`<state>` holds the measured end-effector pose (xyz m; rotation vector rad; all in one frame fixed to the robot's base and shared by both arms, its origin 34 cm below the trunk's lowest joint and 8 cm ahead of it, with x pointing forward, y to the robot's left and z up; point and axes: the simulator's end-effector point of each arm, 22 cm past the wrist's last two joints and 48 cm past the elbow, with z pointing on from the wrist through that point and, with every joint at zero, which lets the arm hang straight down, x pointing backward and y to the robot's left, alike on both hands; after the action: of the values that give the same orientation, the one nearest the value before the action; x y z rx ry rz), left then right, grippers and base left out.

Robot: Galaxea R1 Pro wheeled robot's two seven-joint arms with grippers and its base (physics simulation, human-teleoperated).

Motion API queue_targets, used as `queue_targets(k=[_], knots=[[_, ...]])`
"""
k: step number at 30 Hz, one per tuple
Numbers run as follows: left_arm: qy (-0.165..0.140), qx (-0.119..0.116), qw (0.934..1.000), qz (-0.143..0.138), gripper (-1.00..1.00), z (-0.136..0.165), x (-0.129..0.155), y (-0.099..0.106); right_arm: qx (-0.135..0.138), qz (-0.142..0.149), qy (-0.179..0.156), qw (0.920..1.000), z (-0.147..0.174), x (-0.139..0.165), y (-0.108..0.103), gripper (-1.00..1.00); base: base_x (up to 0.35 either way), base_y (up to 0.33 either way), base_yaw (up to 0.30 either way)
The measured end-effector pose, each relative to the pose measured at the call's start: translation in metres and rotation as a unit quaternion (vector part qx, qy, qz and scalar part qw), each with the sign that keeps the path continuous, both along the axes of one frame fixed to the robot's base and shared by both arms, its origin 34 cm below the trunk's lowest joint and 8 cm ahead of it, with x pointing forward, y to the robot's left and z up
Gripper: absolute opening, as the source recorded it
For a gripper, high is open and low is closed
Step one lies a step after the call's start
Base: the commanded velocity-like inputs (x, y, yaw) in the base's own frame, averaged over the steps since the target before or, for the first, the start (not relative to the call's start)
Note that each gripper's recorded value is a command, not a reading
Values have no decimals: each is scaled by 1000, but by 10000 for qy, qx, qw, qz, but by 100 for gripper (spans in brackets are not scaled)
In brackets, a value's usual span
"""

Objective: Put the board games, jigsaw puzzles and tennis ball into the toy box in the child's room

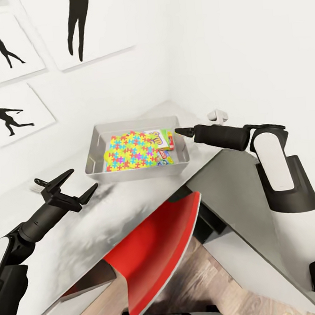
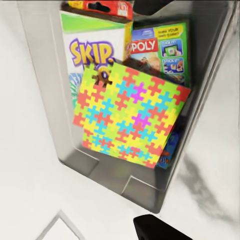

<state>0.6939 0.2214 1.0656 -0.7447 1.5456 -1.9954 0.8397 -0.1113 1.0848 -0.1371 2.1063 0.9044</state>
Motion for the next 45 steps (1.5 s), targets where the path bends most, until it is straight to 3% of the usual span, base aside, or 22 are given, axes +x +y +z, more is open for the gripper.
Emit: queue_targets(k=[9,14,20,23,24,30,31,35,40,45], knots=[[-12,-18,10000,-14,100,2,0,-2,-156,-348,32,9993,-6,6,-44,100,-4,0,-285],[-24,-41,10000,-28,100,4,-1,-5,-290,-685,246,9969,-29,-2,-84,100,-1,0,-273],[-58,-52,10000,-55,100,7,-1,-8,-356,-883,501,9942,-54,-17,-107,100,0,0,-250],[-72,-51,9999,-95,100,9,-1,-11,-448,-1099,688,9906,-72,-29,-133,100,0,0,-227],[-78,-51,9999,-95,100,10,-2,-11,-436,-1096,685,9907,-71,-29,-133,100,0,0,-217],[-105,-37,9998,-141,100,13,-3,-16,-666,-1551,1209,9782,-118,-71,-191,100,0,0,-196],[-112,-38,9998,-142,100,14,-3,-16,-652,-1549,1207,9784,-117,-72,-191,100,0,0,-181],[-131,-58,9997,-198,100,16,-4,-23,-743,-1807,1483,9695,-139,-100,-223,100,0,0,-169],[-175,-91,9995,-231,100,21,-4,-28,-675,-1833,1612,9674,-147,-119,-233,100,0,0,-155],[-232,-102,9993,-266,100,27,-4,-32,-433,-1632,1548,9734,-138,-127,-229,100,0,0,-137]])
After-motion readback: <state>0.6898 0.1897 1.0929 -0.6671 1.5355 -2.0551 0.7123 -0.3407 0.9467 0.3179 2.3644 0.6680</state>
